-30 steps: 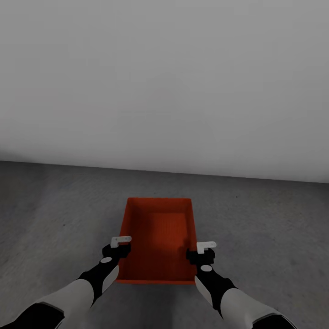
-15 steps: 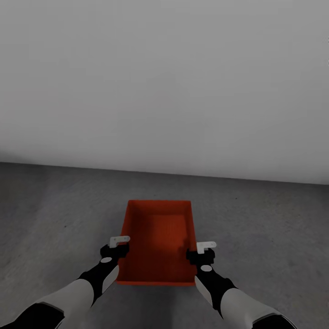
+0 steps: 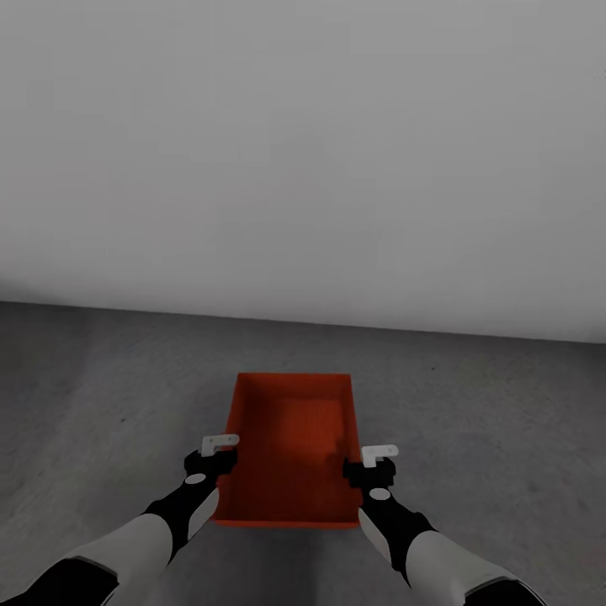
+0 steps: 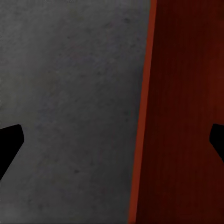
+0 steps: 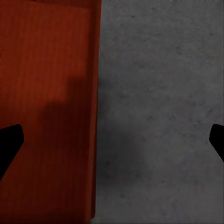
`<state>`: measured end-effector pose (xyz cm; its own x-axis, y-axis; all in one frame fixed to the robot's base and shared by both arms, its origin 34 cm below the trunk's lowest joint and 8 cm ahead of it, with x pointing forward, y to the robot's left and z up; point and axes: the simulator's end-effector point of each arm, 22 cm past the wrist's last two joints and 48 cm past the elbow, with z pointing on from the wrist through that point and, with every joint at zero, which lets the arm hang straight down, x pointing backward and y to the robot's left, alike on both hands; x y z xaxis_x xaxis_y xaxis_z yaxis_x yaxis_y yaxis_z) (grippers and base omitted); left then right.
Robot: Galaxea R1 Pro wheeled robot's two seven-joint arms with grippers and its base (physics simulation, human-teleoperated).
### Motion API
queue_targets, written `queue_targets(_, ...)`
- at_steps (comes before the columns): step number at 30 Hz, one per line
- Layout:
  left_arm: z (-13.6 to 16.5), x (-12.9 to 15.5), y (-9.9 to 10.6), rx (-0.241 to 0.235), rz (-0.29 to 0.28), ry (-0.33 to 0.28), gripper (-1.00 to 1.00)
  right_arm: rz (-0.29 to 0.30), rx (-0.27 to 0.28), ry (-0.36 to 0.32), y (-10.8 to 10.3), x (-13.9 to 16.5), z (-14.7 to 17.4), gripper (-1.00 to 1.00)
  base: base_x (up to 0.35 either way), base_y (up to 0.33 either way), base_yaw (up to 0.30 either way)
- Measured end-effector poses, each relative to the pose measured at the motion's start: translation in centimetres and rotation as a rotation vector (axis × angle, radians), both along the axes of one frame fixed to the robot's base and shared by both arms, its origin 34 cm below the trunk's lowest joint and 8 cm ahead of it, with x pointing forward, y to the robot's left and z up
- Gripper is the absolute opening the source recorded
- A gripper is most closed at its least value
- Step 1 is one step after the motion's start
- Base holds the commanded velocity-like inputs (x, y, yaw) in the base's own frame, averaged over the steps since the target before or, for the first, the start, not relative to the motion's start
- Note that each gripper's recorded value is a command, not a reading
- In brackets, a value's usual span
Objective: Move the two storage containers from the living room to the garage. In the garage, place one container on the floor and stack the other container on top of it (either order is fine).
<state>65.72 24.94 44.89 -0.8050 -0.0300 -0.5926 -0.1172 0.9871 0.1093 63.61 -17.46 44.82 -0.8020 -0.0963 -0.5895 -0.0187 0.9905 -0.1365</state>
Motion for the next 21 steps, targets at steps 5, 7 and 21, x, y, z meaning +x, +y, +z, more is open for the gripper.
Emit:
queue_targets(5, 0.9, 0.1, 0.1, 0.001, 0.0, 0.0, 1.0, 0.0, 0.0, 0.002, 0.0, 0.0, 0.9, 1.0, 0.0, 0.0, 0.0)
queue_targets(7, 1.3, 0.1, 0.1, 0.001, 0.0, 0.0, 1.0, 0.0, -0.001, 0.004, 0.0, 0.0, 1.2, 1.0, 0.0, 0.0, 0.0)
queue_targets(21, 3.7, 0.3, 0.1, 0.001, -0.001, -0.001, 1.0, 0.0, -0.001, 0.004, 0.0, 0.2, 3.6, 1.0, 0.0, 0.0, 0.0)
